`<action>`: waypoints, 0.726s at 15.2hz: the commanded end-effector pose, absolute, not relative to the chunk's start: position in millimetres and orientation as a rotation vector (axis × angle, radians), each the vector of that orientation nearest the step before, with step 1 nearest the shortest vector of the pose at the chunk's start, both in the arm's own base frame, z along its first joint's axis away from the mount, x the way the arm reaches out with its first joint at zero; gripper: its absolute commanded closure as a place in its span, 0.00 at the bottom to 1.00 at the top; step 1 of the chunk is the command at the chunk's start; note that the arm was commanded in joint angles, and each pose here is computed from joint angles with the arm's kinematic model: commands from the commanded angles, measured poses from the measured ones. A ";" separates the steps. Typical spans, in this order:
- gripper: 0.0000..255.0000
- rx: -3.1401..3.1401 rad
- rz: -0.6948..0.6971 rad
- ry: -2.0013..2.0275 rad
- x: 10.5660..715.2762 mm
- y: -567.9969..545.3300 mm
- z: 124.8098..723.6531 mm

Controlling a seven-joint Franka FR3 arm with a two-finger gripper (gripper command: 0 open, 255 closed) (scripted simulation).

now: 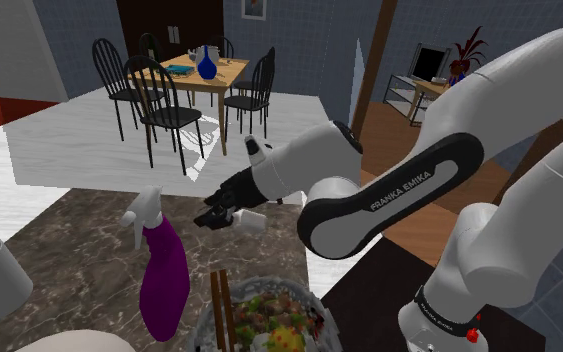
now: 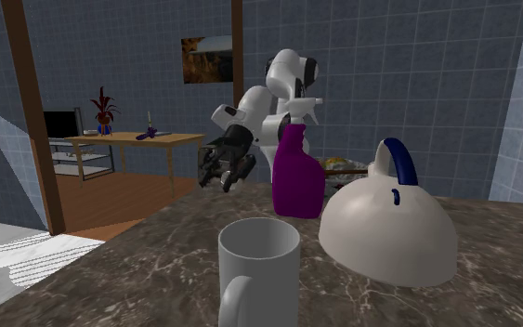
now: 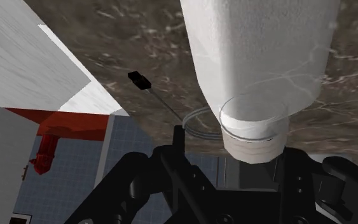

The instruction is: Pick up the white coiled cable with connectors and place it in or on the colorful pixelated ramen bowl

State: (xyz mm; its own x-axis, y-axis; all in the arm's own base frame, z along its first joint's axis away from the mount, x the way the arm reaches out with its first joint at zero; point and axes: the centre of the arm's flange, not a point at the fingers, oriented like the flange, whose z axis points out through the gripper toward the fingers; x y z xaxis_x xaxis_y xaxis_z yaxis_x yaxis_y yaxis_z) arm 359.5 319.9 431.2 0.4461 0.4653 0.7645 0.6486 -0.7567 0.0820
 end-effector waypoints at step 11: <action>1.00 -2.475 -1.202 -0.970 360.1 320.1 495.4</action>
State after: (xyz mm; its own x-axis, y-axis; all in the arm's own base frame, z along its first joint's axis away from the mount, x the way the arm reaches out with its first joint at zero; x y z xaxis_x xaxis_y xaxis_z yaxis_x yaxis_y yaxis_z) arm 360.3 318.8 489.5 0.4460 0.4652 0.7646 0.6489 -0.7565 0.0817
